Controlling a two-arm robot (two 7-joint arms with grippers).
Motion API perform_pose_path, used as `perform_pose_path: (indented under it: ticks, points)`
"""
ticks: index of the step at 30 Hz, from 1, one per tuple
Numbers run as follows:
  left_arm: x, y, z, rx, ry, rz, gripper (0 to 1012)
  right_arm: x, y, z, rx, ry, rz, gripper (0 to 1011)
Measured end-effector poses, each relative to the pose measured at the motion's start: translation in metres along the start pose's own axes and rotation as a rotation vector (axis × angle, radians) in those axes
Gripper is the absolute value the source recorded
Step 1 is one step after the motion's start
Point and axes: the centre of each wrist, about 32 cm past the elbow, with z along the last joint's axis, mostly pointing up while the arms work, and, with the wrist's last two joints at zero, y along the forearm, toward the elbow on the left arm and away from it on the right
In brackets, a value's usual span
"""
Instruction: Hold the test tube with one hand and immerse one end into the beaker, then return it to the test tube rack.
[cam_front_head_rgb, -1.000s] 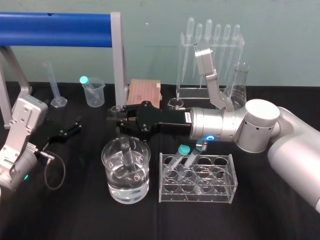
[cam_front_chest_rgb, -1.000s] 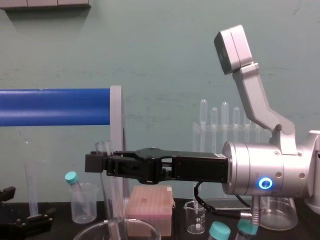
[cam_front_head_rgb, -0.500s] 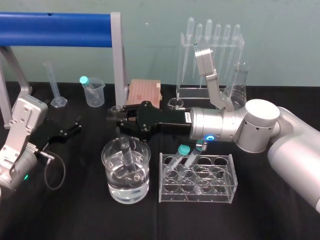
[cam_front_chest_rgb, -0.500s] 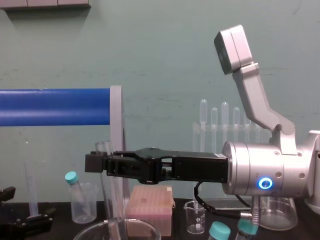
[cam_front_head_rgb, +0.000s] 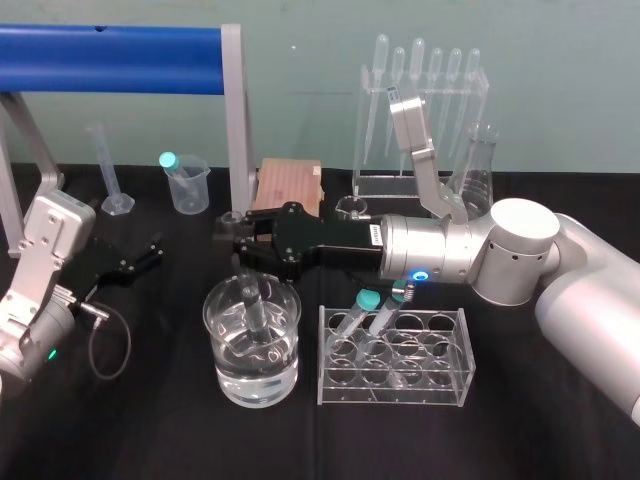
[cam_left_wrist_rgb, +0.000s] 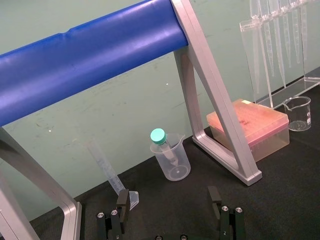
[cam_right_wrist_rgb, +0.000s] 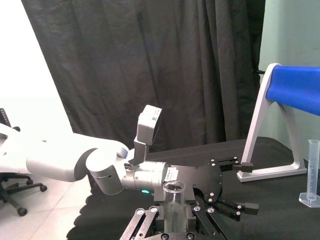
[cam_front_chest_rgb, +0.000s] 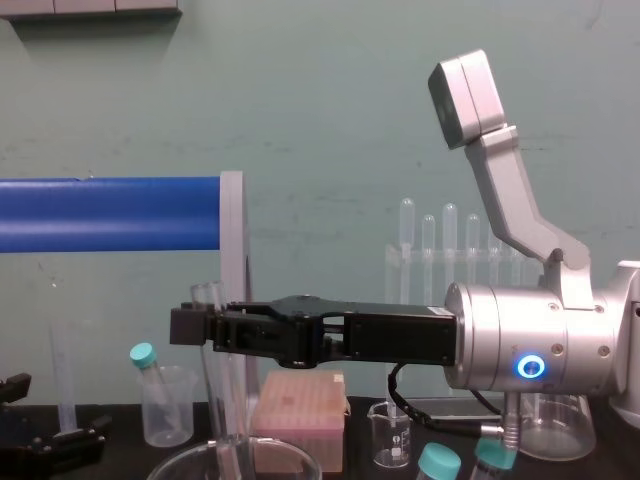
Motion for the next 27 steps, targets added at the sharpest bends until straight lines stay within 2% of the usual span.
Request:
perform_pose_path:
  ticks: [27]
  points:
    - [0.0000,0.0000,0.0000,0.000,0.000,0.000,1000,0.0000,0.0000,0.0000,0.000,0.000,0.000,225]
